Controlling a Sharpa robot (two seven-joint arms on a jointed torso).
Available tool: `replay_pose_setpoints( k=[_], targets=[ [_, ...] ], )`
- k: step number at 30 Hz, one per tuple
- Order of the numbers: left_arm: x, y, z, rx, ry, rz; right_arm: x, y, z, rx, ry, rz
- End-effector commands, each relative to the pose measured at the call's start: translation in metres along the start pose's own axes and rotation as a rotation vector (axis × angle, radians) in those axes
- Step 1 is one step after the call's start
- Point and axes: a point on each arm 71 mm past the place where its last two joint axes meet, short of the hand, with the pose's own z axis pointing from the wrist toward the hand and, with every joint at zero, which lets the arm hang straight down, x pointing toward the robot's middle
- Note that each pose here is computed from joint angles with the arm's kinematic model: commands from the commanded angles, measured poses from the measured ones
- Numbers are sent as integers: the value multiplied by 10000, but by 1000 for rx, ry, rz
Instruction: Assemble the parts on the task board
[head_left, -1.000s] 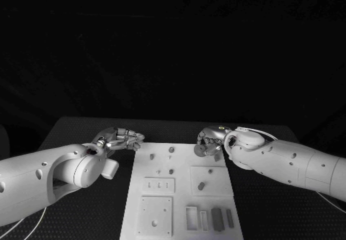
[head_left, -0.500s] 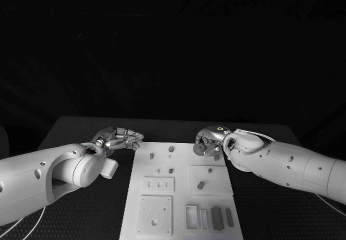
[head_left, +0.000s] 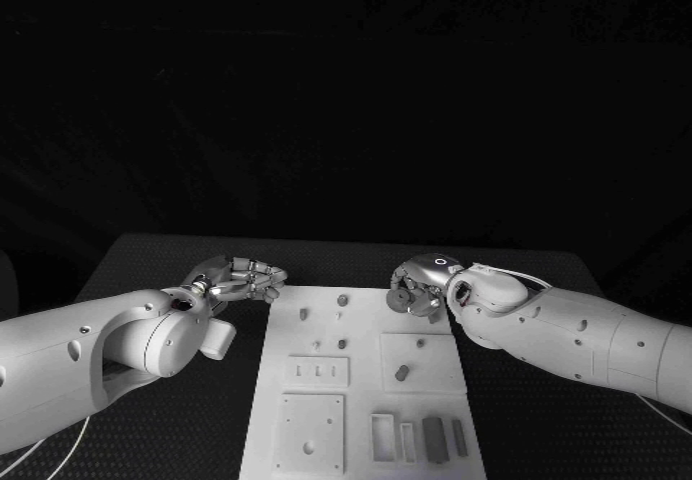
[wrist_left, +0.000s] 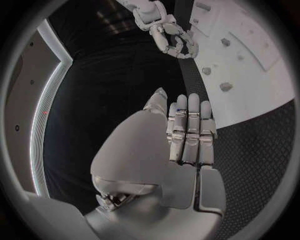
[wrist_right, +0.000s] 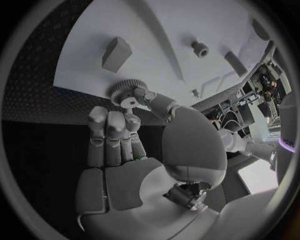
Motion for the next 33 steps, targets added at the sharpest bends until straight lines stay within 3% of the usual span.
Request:
replay_pose_setpoints(
  k=[1,5,8,14,27,33],
  targets=[
    [18,-16,-4,9,15,2,102,49,-35,-10,42,-28],
    [15,-16,-6,9,15,2,35,102,-43,-17,16,-40],
    [18,-17,-5,10,15,2,-52,157,-53,5,-46,-66],
    [14,-17,-8,10,14,2,-170,237,-66,17,-101,-82],
    [10,-17,0,10,12,3,-336,649,-121,-73,-168,-82],
    [13,-18,4,11,12,3,-350,913,-43,-125,-184,-98]
  ],
)
